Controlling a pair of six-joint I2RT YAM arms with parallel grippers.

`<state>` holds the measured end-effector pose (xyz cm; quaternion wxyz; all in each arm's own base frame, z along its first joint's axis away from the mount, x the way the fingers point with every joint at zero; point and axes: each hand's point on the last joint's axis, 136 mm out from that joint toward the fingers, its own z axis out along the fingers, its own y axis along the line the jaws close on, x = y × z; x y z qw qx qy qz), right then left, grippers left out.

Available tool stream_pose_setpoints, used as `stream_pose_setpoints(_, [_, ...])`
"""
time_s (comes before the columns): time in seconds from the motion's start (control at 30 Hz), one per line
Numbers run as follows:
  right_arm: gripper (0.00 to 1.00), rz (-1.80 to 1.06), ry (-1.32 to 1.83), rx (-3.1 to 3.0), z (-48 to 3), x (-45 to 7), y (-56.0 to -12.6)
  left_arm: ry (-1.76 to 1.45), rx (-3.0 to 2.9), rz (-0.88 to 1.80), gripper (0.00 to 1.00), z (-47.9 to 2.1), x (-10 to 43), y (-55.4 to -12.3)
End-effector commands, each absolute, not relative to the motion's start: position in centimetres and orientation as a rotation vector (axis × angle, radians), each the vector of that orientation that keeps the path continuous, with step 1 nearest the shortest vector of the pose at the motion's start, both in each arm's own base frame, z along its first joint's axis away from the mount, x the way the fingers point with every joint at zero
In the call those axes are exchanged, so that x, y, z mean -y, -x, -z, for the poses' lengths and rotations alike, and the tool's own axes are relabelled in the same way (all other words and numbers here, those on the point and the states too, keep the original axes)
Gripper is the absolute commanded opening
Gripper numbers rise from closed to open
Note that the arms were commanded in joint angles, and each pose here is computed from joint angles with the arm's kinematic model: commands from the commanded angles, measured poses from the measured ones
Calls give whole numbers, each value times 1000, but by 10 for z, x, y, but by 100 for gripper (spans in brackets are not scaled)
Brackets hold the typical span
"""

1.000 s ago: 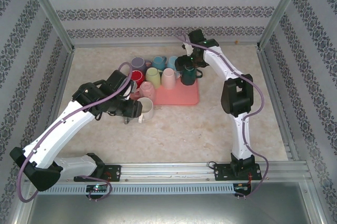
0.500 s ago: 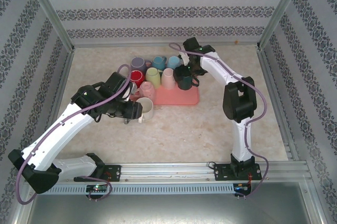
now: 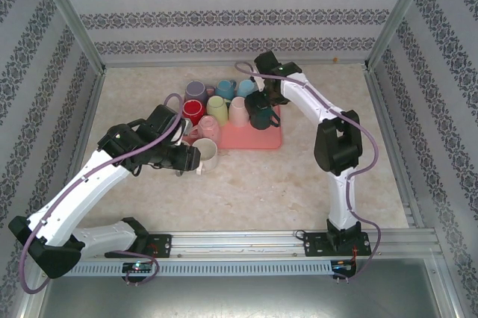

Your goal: Turn the mug right side up

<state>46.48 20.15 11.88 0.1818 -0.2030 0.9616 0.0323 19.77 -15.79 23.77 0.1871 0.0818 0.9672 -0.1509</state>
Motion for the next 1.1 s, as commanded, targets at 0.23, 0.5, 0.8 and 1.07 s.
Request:
stream_pose_setpoints(0.23, [92,-139,632,-2798,-91,-211,-457,-200,-2720,394,55,-239,148,-196])
stream_pose_setpoints(0.5, [91,-116,638,-2831,-73,-208,-452,-196,-2726,392,55,-236,147,-194])
stream_pose_setpoints(0.8, [78,-57,620,-2823,-75,-203,-457,-191,-2715,385,55,-240,145,-195])
stream_pose_setpoints(1.07, [71,-144,551,-2727,-130,-202,-453,-167,-2689,393,55,-244,144,-196])
